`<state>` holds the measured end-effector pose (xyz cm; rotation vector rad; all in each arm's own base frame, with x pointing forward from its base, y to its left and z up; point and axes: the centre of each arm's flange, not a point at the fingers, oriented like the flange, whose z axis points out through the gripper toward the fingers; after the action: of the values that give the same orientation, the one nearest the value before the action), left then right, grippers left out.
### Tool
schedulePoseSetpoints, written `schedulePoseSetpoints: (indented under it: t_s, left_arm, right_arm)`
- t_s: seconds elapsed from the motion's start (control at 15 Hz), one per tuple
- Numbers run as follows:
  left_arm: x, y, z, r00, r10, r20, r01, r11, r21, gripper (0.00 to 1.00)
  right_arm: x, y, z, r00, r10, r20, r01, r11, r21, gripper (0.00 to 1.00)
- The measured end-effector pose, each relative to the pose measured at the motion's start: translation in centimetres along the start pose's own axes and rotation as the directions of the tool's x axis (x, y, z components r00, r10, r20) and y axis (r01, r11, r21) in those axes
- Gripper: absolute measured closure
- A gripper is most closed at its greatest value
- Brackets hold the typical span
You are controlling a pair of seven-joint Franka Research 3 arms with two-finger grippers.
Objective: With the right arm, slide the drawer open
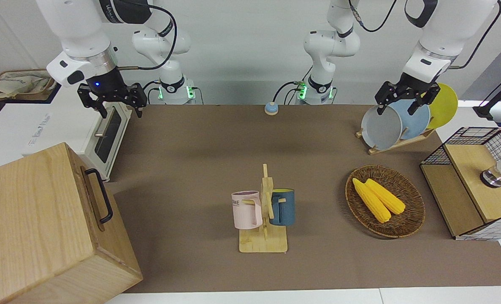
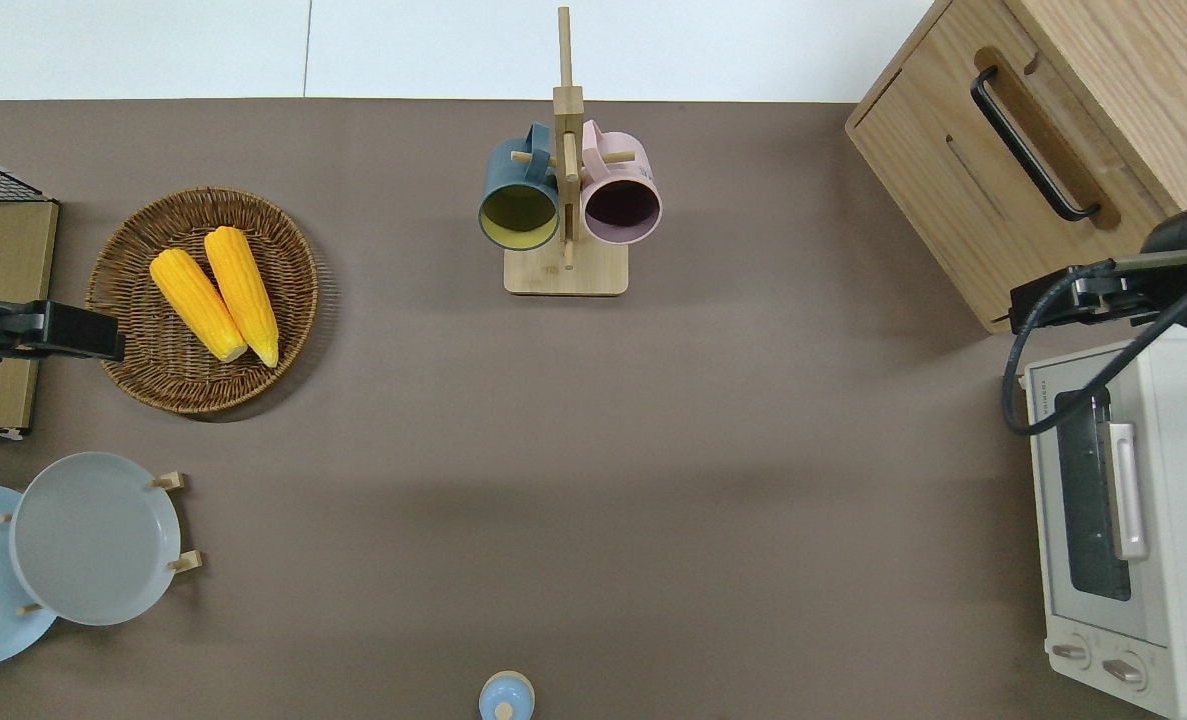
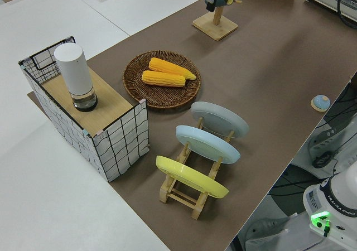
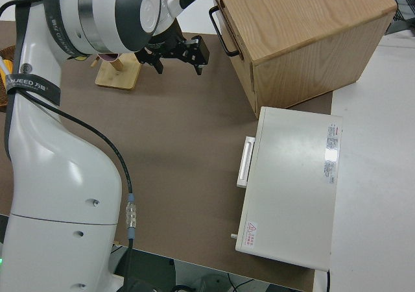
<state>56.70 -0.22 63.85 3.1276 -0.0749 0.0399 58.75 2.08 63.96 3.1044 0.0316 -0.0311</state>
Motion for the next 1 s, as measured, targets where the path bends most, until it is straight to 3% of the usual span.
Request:
schedulePoseSetpoints:
  t_s: [1.0]
  left_arm:
    - [0.0,0.0,0.0,1.0,0.0,0.0,0.0,1.0,0.0,0.0]
  right_arm:
    - [0.5,0.9,0.8,1.0,0.017,0.013,-0.017,1.0,0.001,0.01]
